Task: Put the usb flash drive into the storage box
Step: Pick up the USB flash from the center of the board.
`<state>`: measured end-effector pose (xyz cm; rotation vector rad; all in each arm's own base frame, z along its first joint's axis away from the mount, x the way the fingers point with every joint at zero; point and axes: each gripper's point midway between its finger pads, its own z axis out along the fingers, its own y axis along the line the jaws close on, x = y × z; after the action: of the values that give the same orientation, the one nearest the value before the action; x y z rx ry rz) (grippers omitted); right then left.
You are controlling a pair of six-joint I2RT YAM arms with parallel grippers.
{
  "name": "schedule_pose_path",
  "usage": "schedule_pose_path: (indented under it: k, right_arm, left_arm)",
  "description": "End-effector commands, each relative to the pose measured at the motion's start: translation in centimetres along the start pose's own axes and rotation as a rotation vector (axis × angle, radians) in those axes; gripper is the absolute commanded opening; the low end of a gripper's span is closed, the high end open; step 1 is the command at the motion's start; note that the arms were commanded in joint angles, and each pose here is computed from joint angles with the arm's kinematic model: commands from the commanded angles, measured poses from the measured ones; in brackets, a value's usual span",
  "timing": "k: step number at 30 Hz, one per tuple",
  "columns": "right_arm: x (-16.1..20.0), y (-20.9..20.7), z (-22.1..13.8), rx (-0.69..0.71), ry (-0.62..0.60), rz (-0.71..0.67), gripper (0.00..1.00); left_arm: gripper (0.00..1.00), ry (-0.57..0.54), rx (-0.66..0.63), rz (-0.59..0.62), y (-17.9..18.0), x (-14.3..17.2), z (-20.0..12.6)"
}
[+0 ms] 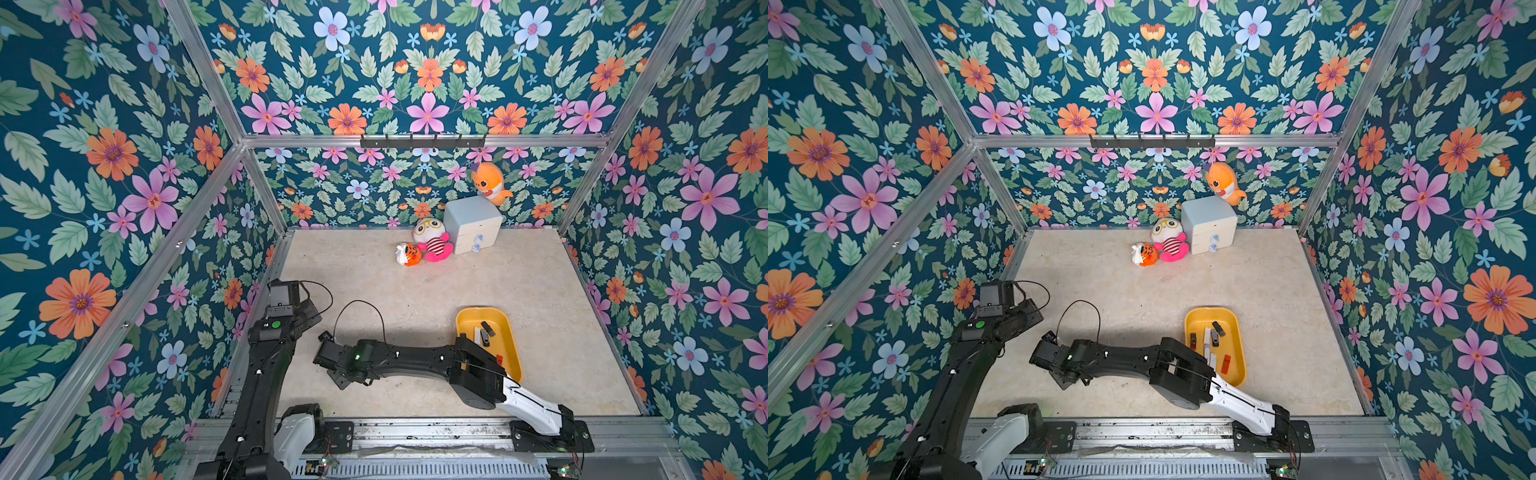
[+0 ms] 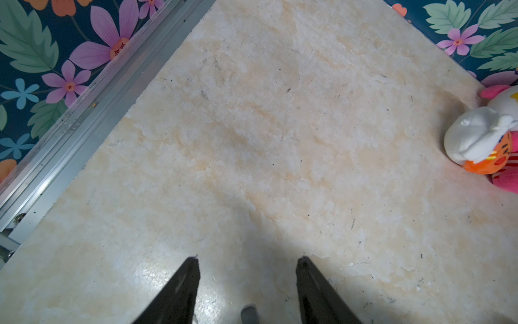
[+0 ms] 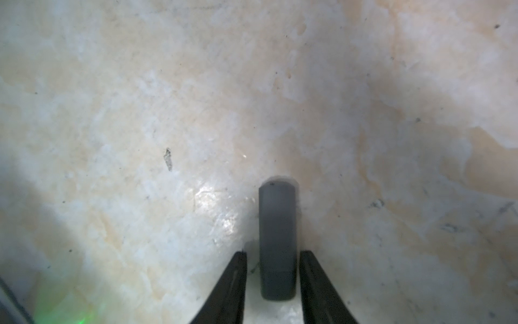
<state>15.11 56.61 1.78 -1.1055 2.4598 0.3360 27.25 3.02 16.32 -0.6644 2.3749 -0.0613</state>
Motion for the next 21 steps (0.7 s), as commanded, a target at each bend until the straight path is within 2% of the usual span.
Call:
schedule_pose_path:
  k: [1,5,11,16,21]
  right_arm:
    - [2.6,-1.5,1.1,0.076,0.094,-0.026,0.34]
    - [2.8,-2.3,1.4,0.122,0.103,-0.033,0.26]
    - [1.3,-1.7,-0.3,0.086,0.055,-0.009,0.16]
    - [-1.1,-1.9,-3.9,0.027,-0.026,0.051,0.12]
    - [-2.4,-4.5,-9.3,-0.026,-0.124,0.162,0.11]
  left_arm:
    - [0.61,-0.013,0.005,0.012,-0.1,-0.3,0.0]
    - [0.61,-0.005,0.004,0.013,-0.1,-0.2,0.1]
    - [0.61,-0.003,0.007,0.013,-0.2,-0.1,0.2]
    - [0.61,0.002,0.013,0.014,-0.3,0.0,0.3]
    - [0.61,-0.003,0.023,0.014,-0.4,0.0,0.2]
